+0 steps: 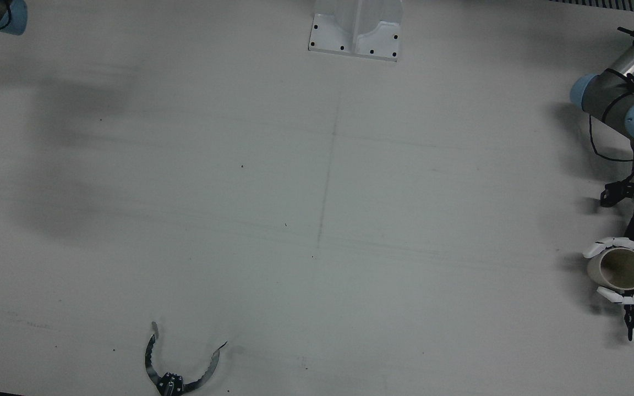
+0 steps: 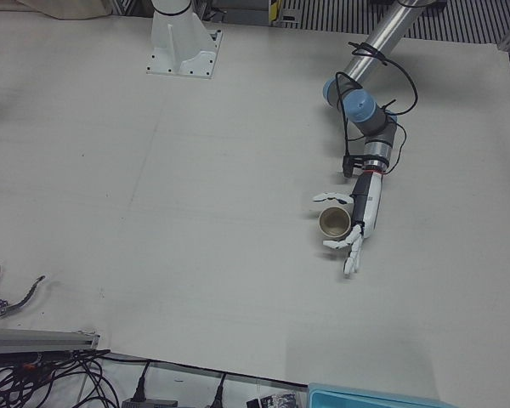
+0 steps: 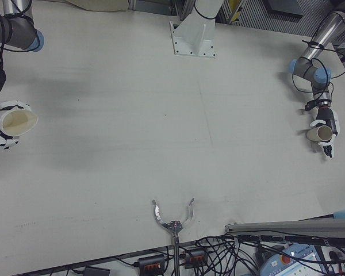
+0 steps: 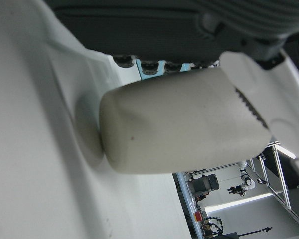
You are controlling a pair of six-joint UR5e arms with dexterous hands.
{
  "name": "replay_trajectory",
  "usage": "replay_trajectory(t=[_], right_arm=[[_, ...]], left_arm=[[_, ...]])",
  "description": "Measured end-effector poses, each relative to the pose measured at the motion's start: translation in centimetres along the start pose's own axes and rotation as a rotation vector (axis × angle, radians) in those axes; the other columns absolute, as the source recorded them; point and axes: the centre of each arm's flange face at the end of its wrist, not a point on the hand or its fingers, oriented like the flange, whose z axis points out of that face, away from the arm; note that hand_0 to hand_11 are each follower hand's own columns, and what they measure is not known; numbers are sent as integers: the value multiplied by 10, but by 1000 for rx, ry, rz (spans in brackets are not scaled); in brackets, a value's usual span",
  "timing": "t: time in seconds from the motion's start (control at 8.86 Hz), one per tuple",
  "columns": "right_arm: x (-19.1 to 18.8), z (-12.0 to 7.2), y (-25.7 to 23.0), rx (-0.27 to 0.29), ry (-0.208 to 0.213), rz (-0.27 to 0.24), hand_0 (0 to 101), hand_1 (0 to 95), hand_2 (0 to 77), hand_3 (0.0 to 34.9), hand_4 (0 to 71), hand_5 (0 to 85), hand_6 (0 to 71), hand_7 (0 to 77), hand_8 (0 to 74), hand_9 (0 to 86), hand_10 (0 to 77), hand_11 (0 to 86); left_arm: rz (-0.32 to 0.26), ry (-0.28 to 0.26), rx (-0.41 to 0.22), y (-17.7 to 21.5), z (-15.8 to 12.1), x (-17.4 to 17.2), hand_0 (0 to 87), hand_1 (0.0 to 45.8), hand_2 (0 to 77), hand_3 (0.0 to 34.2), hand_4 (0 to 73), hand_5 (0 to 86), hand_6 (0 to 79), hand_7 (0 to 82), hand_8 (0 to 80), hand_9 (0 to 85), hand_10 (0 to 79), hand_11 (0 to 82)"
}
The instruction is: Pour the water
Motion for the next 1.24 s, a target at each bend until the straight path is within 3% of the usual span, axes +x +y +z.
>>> replay_trajectory(t=[0.11,0.23,0.45,0.68,0.9,1.13,1.24], right_arm=[[0,0,0,0,-1,-2,479,71,415,0,316,687,551,704,671,676,644,698],[-1,1,1,-1,-3,-2,479,71,415,0,316,687,551,704,671,676,644,698],[-2,1,1,-2,-5,-3,478,71,415,0,316,687,551,704,671,682,649,698],[1,3,-1,-6,-6,-37,477,71,415,0,311,682,545,704,671,682,633,709],[18,4,-23,-39,-29,-62,479,71,415,0,305,682,524,704,671,682,633,709],[44,12,-57,-50,-40,-67,477,71,415,0,295,687,535,704,671,682,649,709],[55,11,-76,-28,-52,-64,468,71,415,0,295,687,540,698,671,682,660,704]], left_arm=[[4,10,0,1,1,1,387,11,22,0,33,16,16,54,33,11,5,5],[0,19,-5,2,1,1,387,5,16,0,76,65,16,54,33,11,5,5],[-20,33,-24,6,4,1,366,5,16,0,49,33,0,54,49,5,5,5],[-38,48,-37,8,5,4,373,11,16,6,38,33,0,54,54,5,5,5],[-56,70,-41,9,7,7,385,11,22,57,22,27,0,44,60,5,5,5],[-68,91,-41,10,9,12,370,11,16,56,22,27,0,44,60,5,5,5],[-71,94,-38,9,9,13,302,11,16,58,22,27,0,44,27,5,5,5]])
